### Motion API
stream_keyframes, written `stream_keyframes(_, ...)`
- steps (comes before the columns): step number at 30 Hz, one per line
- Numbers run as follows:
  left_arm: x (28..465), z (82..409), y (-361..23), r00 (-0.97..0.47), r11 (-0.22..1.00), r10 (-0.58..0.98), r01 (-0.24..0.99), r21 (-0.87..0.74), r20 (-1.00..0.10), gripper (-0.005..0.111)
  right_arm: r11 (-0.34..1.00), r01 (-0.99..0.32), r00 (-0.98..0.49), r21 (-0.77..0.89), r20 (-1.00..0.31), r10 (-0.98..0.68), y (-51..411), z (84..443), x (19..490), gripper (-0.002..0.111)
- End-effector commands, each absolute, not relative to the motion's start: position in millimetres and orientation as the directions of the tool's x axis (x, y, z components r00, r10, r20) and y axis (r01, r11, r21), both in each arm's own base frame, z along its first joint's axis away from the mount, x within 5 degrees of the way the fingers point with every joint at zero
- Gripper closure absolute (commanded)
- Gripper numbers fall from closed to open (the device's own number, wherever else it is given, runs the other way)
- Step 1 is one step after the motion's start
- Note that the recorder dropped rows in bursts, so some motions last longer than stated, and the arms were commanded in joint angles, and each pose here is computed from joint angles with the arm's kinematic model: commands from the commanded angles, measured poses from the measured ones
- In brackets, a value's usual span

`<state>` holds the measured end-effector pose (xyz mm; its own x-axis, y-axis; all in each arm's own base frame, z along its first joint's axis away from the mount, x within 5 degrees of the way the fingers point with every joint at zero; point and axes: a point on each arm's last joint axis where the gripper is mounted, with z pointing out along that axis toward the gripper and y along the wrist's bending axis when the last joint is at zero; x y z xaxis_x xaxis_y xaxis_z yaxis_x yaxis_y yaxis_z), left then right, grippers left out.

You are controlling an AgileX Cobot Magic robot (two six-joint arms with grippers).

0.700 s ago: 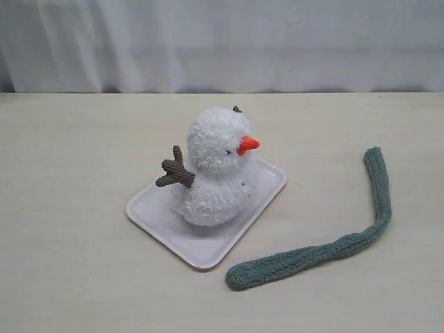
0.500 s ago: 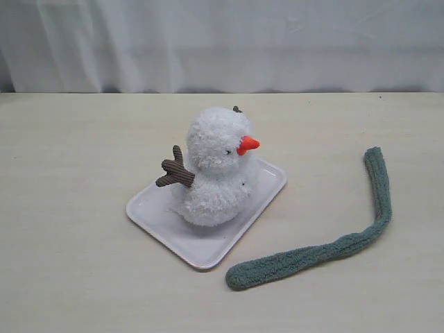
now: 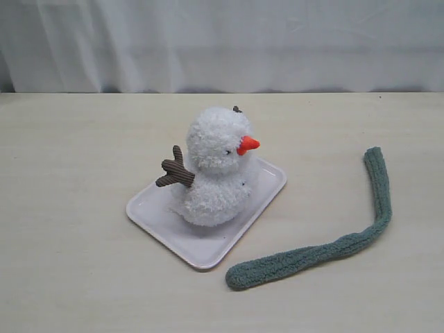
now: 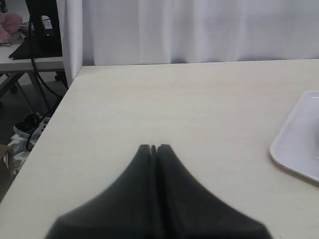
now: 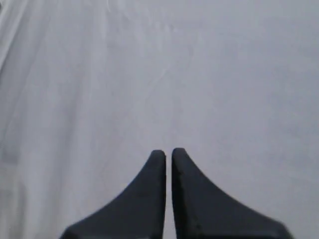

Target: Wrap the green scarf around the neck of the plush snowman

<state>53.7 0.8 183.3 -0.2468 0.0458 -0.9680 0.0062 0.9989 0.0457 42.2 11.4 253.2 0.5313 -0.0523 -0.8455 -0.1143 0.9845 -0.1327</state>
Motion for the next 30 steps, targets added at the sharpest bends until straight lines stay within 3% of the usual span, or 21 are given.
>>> stream_keyframes(1, 54, 184, 1, -0.231, 0.999, 0.044, 0.008, 0.044, -0.972, 0.107, 0.987, -0.152, 0.657, -0.044, -0.751, 0.067, 9, 265, 33, 0.104)
stream_keyframes(4, 54, 184, 1, -0.233, 0.999, 0.044, 0.008, 0.044, -0.972, 0.107, 0.948, -0.286, 0.661, 0.141, -0.687, 0.302, 6, 270, 29, 0.104)
stream_keyframes(8, 54, 184, 1, -0.233, 0.999, 0.044, 0.008, 0.044, -0.972, 0.107, 0.904, -0.306, 0.448, 0.299, -0.792, 0.414, 6, 277, 37, 0.1)
stream_keyframes(11, 54, 184, 1, -0.233, 0.999, 0.044, 0.008, 0.044, -0.972, 0.107, 0.937, -0.216, 0.307, 0.273, -0.892, 0.331, 5, 292, 37, 0.087)
stream_keyframes(15, 54, 184, 1, -0.233, 0.999, 0.044, 0.008, 0.044, -0.972, 0.107, 0.954, -0.112, 0.097, 0.279, -0.952, 0.29, 2, 313, 42, 0.051)
stream_keyframes(18, 54, 184, 1, -0.233, 0.999, 0.044, 0.008, 0.044, -0.972, 0.107, 0.972, -0.05, -0.053, 0.228, -0.973, 0.225, 1, 321, 53, 0.033)
stream_keyframes(23, 54, 184, 1, -0.233, 0.999, 0.044, 0.008, 0.044, -0.972, 0.107, 0.991, 0.029, -0.356, 0.131, -0.925, 0.132, 2, 315, 86, 0.033)
stream_keyframes(30, 54, 184, 1, -0.235, 0.999, 0.044, 0.008, 0.044, -0.971, 0.107, 0.988, 0.095, -0.663, 0.123, -0.732, 0.155, 10, 281, 146, 0.037)
